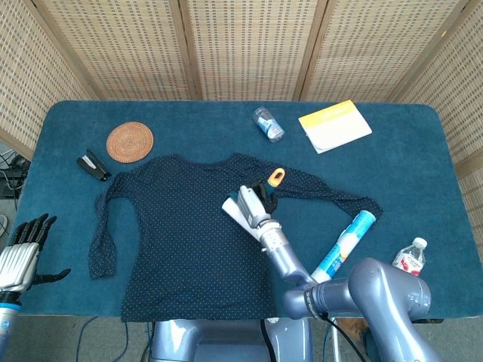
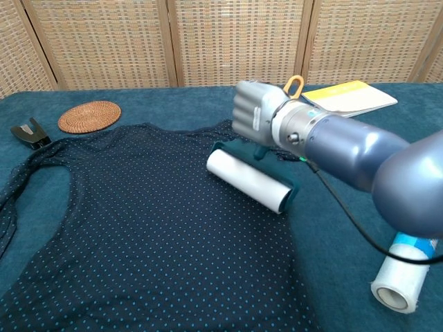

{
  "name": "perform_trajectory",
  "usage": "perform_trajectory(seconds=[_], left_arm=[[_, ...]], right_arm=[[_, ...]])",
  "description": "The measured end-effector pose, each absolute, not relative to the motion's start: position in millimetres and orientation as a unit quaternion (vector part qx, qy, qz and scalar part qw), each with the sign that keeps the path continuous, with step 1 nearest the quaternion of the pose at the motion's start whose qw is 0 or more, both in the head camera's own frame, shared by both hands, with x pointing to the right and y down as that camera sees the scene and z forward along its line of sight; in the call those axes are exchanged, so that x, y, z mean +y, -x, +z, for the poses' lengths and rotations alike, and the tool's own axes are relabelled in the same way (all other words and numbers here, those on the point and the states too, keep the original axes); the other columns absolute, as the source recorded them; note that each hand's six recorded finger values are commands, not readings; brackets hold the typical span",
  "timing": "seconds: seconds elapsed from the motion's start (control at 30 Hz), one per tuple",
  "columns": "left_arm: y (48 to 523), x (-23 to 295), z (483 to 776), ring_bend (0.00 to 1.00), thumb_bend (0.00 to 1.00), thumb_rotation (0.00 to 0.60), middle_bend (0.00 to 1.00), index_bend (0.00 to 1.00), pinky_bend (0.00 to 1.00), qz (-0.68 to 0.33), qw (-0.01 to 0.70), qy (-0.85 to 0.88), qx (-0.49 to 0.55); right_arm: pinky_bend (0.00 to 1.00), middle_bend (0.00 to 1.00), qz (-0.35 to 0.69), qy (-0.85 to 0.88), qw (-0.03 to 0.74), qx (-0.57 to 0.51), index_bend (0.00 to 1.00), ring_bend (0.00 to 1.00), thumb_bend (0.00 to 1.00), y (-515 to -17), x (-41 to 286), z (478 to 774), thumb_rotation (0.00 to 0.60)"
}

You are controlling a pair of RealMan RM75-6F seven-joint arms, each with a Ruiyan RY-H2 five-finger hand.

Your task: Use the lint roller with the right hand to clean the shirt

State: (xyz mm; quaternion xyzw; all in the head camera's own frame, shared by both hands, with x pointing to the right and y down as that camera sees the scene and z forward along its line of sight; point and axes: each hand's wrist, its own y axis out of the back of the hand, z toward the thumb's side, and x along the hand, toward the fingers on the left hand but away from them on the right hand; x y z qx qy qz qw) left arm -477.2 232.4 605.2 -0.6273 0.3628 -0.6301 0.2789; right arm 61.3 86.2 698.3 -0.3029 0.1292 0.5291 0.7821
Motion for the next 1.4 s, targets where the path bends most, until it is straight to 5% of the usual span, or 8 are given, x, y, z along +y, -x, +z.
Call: perform_trajectory(seconds=[0.4,0.93,1.4], left_arm=[[476,233,608,0.0,0.0,0.6,0.0,0.0,0.0,-0.633,0.278,0.627,0.359],[477,233,608,0.0,0.0,0.6,0.0,0.0,0.0,-0.634,0.278,0.626,0.359],[476,233,607,0.0,0.0,0.6,0.0,0.0,0.0,-0.631,0.281,0.627,0.36]], right_arm=[[1.0,1.0,0.526,0.302,0.784,0.132,0.72,1.0,0.71,-69,82,704,0.6],[1.0,1.0,0.411,0.34,0.833,0.147,0.72,1.0,0.71,-4,171,687,0.6],[1.0,1.0,0.391,0.349,0.837,0.157,0.72,1.0,0.71,0,195,681,0.6]])
